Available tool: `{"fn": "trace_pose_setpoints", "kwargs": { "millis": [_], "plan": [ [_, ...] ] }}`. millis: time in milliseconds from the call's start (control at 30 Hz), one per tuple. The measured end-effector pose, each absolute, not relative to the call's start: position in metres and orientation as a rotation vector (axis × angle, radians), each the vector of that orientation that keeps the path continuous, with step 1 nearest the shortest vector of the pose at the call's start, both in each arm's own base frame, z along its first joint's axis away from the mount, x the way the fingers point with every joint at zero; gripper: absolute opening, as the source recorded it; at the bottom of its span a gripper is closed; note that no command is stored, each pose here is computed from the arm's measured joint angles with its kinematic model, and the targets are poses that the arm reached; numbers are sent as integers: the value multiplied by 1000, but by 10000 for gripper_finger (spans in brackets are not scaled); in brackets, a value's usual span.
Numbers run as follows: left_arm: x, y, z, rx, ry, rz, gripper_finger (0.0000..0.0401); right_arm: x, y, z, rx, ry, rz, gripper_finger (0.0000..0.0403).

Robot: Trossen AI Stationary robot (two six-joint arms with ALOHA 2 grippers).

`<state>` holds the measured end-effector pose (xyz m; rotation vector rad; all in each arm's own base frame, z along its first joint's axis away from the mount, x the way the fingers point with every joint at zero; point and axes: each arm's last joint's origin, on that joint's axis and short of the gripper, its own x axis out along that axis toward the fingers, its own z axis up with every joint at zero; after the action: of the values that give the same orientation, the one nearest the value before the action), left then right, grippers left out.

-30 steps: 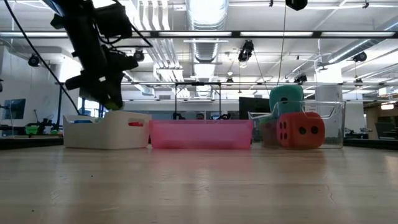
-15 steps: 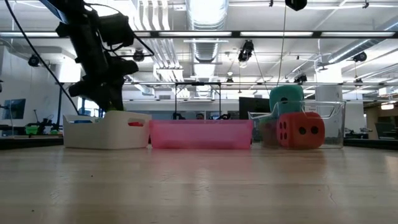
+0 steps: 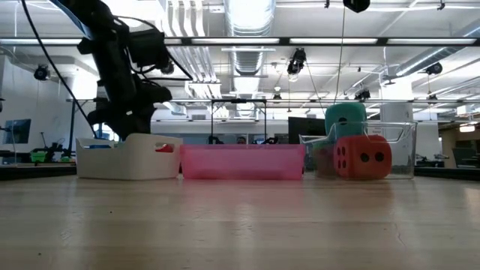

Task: Pick & Place Toys
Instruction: Put the green game piece into the white bin

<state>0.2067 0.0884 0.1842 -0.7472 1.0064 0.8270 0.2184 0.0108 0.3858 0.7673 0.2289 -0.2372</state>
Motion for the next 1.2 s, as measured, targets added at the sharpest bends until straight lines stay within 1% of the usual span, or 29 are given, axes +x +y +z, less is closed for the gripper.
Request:
{"fn": "trace_pose_setpoints", "kwargs": {
  "millis": [433,500,700,833,967,1200],
  "plan": [
    [207,89,182,-762,1012,834,137,218,11,386,754,232,-238,271],
    [207,89,182,-775,1007,840,158,218,11,386,754,232,-238,271],
    [208,88,182,-800,1011,820,265,218,11,386,752,232,-237,271],
    [208,87,182,-814,1016,801,312,218,11,386,752,232,-237,271],
    [207,87,183,-833,1012,814,334,218,11,386,752,232,-237,271],
    [207,87,189,-843,1021,825,338,218,11,386,752,232,-237,271]
  ]
}}
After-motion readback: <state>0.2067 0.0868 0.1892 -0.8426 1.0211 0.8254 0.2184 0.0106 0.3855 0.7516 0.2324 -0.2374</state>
